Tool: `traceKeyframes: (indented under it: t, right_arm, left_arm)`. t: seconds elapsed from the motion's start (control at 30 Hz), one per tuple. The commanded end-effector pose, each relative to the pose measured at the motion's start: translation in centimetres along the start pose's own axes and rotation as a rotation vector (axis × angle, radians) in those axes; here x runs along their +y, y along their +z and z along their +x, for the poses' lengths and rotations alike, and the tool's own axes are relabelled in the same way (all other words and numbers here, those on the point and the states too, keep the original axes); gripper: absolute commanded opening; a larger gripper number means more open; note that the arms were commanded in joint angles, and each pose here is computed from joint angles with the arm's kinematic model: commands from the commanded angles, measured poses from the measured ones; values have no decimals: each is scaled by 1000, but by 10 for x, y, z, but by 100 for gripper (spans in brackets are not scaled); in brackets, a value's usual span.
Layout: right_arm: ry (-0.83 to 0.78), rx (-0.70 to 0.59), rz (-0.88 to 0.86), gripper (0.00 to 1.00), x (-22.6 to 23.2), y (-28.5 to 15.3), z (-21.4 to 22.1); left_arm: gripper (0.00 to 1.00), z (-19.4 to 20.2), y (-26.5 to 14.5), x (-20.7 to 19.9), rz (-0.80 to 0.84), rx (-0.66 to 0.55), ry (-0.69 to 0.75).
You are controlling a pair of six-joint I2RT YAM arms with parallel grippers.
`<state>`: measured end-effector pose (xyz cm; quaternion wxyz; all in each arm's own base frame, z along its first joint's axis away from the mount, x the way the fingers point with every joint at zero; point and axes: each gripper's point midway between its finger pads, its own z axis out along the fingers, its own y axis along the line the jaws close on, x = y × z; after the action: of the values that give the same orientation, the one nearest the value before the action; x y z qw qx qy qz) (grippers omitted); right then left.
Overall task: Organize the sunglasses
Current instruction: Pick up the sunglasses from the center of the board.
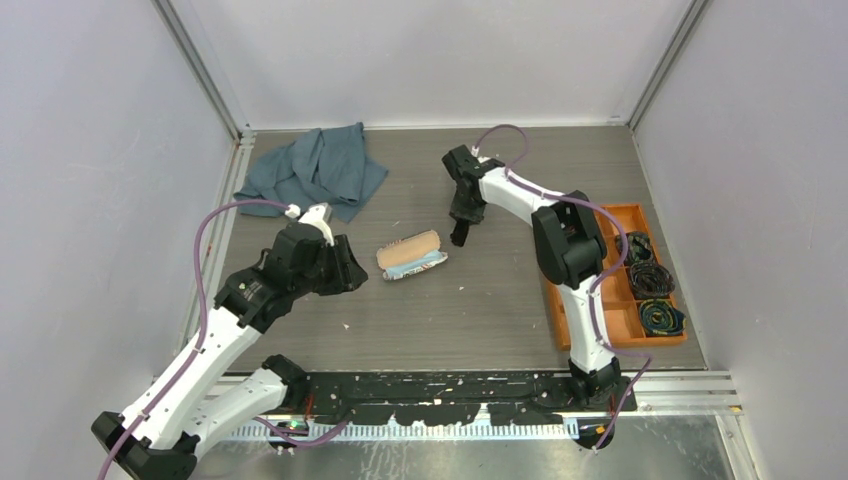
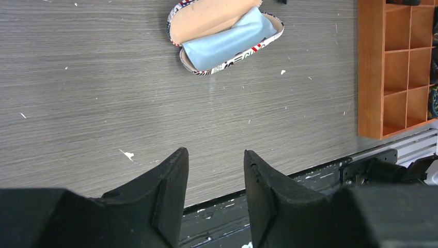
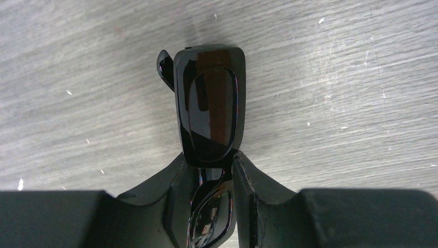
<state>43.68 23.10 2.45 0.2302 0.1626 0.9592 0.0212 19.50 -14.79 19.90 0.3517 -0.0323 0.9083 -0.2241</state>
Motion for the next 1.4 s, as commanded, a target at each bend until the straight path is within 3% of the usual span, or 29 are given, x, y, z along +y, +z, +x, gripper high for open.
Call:
traceKeyframes:
  t: [0.0, 0.23, 0.4, 0.67, 0.97, 1.37]
  right_arm:
    - [-172, -53, -105, 15, 8, -48, -18]
    - [-422, -86, -139, 12, -10, -82, -14]
    - [-668, -165, -285, 11, -1, -117, 1]
    - [-1043, -416, -444, 12, 31, -159, 19]
    - [-1403, -461, -701, 13, 86, -169, 66]
    - [-1662, -490, -752, 10, 125, -137, 98]
  left_arm:
    - [45, -4, -2, -5, 24, -20, 0]
    - [45, -6, 0, -2, 2, -19, -6]
    - [45, -8, -2, 5, -46, -25, -12]
    - [47, -18, -16, 16, -119, -23, -25]
    - [47, -28, -32, 36, -173, -34, -102]
    - [47, -23, -31, 53, -246, -32, -128]
